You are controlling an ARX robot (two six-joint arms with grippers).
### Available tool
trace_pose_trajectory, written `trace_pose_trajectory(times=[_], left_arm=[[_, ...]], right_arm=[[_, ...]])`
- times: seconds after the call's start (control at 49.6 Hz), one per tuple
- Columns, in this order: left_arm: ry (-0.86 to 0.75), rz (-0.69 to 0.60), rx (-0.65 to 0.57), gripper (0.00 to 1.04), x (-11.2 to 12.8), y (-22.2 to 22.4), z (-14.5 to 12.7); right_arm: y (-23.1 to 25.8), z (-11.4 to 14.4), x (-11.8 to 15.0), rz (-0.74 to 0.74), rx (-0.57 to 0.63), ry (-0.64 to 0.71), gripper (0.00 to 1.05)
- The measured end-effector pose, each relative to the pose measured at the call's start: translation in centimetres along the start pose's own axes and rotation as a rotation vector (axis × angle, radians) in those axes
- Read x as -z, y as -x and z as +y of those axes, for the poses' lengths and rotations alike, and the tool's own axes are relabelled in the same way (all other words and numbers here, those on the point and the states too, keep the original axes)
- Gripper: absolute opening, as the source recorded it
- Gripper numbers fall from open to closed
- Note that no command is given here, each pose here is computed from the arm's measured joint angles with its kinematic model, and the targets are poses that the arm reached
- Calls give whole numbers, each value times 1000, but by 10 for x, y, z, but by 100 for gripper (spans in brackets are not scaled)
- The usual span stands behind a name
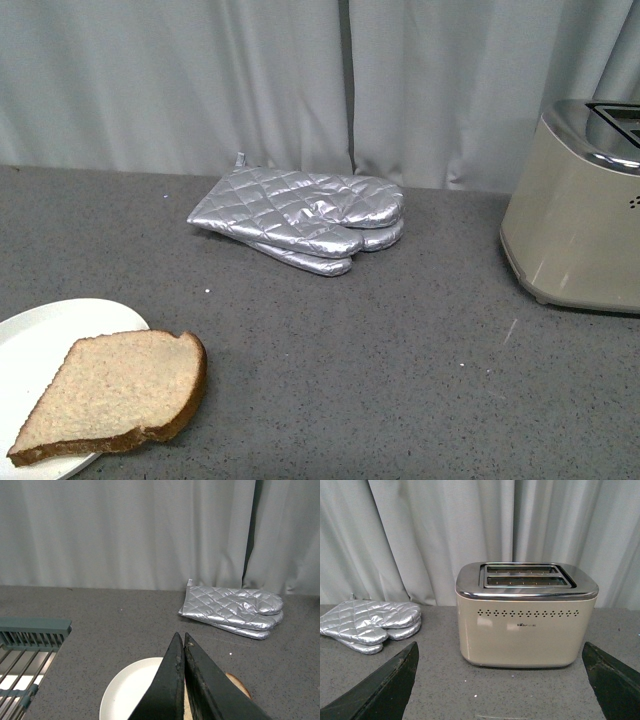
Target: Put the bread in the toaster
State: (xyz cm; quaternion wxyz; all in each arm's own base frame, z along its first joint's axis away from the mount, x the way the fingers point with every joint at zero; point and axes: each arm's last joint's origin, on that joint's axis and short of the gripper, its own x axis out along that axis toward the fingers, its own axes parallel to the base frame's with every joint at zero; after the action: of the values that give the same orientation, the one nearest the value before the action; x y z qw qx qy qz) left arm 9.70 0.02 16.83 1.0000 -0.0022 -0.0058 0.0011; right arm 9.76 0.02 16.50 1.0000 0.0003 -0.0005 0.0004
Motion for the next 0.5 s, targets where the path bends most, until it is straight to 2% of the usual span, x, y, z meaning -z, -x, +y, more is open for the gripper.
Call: trace_pose_trajectory(times=[0.161, 0.322, 0.403, 0.504], left_arm=[[0, 0, 0, 4, 0, 0, 0], [0, 0, 0, 11, 0, 0, 0], [3, 0, 0, 3, 0, 0, 0], [0, 0, 0, 4, 0, 0, 0]], right_arm=[[0, 0, 0, 0, 0, 0, 95], [0, 0, 0, 0, 0, 0, 95], [0, 0, 0, 0, 0, 0, 95], [0, 0, 0, 0, 0, 0, 95]])
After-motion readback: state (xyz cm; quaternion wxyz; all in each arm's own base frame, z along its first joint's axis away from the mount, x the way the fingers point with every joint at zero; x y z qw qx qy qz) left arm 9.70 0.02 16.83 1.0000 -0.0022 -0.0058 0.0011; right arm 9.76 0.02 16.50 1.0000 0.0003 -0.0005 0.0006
